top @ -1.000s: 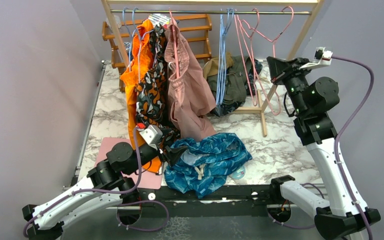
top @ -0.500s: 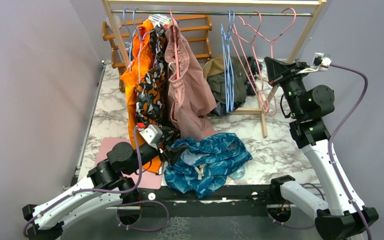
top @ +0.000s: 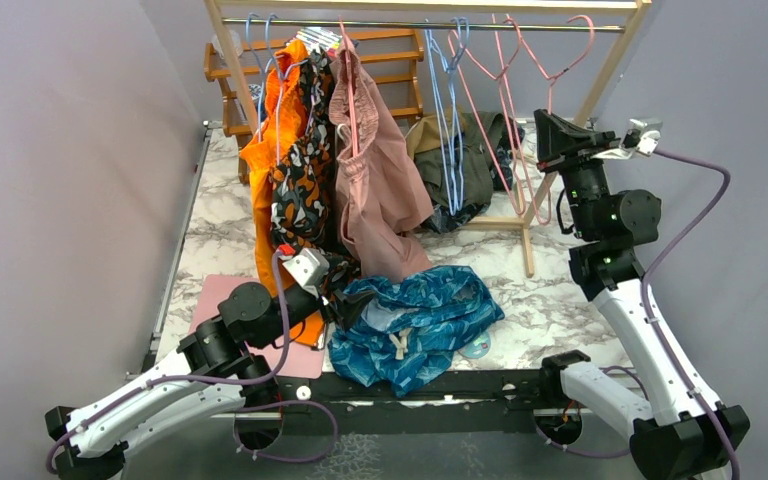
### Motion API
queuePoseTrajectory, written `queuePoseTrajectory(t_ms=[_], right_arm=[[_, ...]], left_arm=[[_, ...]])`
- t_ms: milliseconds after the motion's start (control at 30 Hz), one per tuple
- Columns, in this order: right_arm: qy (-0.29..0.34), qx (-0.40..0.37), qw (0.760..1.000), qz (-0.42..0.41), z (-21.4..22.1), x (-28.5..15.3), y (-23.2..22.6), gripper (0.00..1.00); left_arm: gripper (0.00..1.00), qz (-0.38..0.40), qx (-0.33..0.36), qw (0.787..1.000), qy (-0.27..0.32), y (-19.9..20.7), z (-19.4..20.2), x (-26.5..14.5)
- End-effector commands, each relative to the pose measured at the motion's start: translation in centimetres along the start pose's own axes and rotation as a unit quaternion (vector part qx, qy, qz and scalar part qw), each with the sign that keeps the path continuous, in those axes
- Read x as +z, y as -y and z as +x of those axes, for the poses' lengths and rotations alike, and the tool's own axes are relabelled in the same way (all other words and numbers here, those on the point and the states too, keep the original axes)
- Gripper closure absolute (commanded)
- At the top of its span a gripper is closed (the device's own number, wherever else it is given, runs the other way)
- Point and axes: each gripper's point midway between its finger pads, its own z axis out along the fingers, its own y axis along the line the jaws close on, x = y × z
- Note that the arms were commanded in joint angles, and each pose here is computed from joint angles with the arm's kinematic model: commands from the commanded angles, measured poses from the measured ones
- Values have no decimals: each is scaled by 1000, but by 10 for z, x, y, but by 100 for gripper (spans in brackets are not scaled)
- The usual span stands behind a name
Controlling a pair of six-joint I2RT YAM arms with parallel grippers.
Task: Place the shorts on the hanger
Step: Pick up the hanger from the clothesline.
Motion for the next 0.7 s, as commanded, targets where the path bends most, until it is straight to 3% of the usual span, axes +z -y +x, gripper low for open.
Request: queuePoseTrajectory(t_ms=[0,233,667], right_arm=[[96,-33,995,-19,-37,0,-7,99],[88,-40,995,-15,-31,-4,-4,99],[-13,-42,999,-5,-45,-54,-18,99]], left_arm=[[1,-16,4,1000,0,-6,1,1],[1,-21,4,1000,-2,-8,2,1],[1,-28,-3,1000,15,-10,-6,-4]])
